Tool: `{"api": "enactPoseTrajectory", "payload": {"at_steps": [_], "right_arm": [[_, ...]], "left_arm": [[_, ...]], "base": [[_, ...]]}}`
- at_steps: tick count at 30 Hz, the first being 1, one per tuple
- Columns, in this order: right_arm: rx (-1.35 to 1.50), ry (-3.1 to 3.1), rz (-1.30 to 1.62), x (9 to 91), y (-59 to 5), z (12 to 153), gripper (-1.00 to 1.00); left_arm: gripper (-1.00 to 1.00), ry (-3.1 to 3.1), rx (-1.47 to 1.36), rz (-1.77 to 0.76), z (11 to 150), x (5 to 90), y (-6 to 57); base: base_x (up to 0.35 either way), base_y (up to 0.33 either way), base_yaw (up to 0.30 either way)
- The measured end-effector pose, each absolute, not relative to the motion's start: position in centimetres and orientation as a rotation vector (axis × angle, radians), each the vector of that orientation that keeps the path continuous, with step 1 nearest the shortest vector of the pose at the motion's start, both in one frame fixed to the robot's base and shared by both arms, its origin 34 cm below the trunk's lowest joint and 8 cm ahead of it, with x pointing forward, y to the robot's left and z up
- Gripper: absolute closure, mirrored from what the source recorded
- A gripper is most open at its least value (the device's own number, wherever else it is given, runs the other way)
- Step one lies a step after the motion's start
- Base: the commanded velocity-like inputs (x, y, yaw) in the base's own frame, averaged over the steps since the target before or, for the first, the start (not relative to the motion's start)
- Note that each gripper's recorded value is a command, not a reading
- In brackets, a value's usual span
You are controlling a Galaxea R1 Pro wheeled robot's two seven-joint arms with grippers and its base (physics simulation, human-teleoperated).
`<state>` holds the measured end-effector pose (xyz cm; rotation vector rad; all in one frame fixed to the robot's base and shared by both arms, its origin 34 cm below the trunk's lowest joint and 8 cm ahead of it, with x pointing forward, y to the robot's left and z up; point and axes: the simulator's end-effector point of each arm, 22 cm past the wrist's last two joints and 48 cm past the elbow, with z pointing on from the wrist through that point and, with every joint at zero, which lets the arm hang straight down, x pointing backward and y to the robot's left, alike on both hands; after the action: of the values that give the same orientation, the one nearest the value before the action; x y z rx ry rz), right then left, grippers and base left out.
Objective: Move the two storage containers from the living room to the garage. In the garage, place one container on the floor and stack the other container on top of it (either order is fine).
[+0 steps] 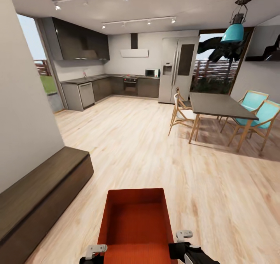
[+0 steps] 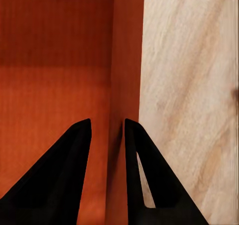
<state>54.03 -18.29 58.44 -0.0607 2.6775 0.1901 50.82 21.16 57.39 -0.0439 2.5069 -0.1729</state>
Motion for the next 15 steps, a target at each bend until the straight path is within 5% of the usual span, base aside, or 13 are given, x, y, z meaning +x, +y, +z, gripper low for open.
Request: {"api": "enactPoseTrajectory", "payload": {"at_steps": [15], "right_arm": [[-0.061,2.671,0.19,54.22,-18.29,58.69,1.0]], "left_arm": [[1.0,2.501,-0.043,-0.173,57.62,51.02,21.16]], "base": [[0.342,-0.112,-0.285]]}}
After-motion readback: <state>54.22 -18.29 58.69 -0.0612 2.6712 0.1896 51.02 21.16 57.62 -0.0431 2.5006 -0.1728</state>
